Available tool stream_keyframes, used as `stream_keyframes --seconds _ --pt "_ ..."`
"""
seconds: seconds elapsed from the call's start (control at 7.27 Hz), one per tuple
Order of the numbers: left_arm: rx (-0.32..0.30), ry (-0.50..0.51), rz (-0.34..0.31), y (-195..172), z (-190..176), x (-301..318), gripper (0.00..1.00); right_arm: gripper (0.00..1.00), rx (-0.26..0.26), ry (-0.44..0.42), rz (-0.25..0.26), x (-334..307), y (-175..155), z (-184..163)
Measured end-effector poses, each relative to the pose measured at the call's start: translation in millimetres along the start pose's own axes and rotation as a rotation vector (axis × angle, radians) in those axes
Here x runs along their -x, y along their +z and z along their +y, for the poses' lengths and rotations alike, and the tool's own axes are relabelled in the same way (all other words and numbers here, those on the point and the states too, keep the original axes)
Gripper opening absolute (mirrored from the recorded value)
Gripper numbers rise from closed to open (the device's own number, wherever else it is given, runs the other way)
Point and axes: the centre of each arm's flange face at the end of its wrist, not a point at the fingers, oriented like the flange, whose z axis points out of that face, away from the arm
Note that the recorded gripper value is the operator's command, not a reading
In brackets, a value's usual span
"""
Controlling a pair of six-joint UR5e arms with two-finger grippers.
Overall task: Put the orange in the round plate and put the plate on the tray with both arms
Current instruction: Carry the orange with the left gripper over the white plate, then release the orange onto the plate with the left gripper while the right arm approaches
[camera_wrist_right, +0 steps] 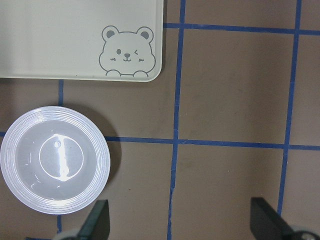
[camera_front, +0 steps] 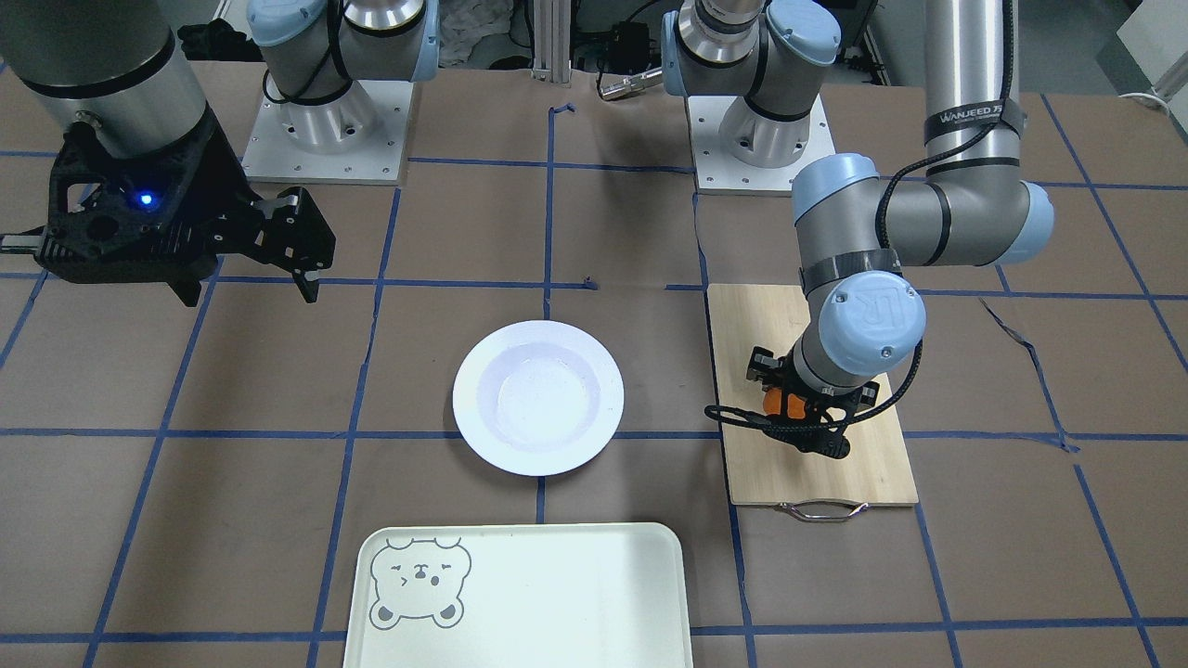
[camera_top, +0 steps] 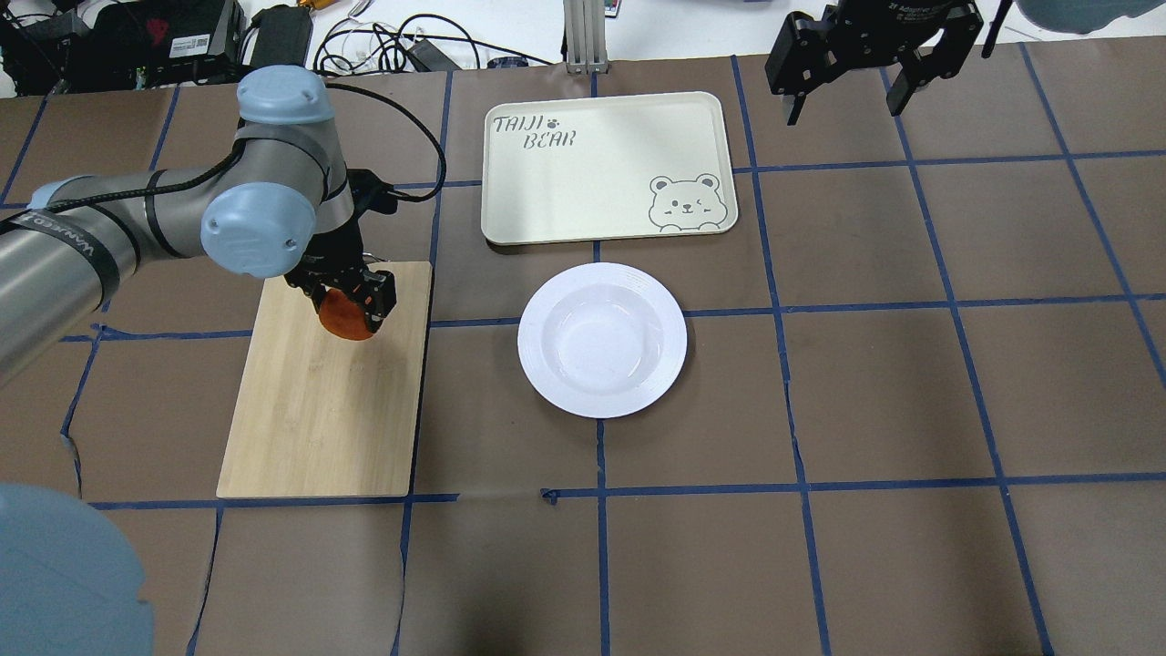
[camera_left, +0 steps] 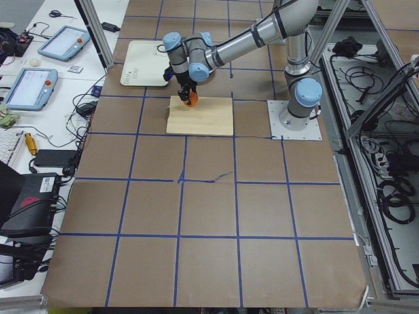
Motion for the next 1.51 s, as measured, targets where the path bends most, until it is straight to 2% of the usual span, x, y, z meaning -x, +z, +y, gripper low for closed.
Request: stream_keyframes --seconds 0.28,0.55,0.83,0.96,1.1,1.38,1.51 --pt "0.011 -0.165 0.145 -15.8 -3.8 -80.1 0.02 1.0 0.0 0.0 0.0 -0.1 -0.2 0.1" --pt "-0.006 -0.316 0.209 -18.2 -2.7 -179.7 0.02 1.0 -0.001 0.0 0.0 0.1 -0.3 0.2" --pt "-0.013 -0.397 0.336 -7.3 -10.6 -231.1 0.03 1.0 -0.001 0.0 0.0 0.1 -0.3 0.2" --pt "-0.004 -0.408 0.367 1.7 -15.6 -239.5 0.6 1.0 -0.001 0.0 0.0 0.1 -0.4 0.2" --pt "0.0 -0.409 0.376 11.0 -20.4 -242.9 1.0 1.0 -0.001 -0.001 0.0 0.1 -0.4 0.2" --pt "-0.008 -0.405 0.378 16.5 -25.2 -244.2 1.0 1.0 -0.001 -0.002 0.0 0.1 -0.2 0.1" --pt "-0.029 -0.402 0.378 7.7 -24.7 -242.1 1.0 1.0 -0.001 -0.002 -0.001 0.2 -0.2 -0.1"
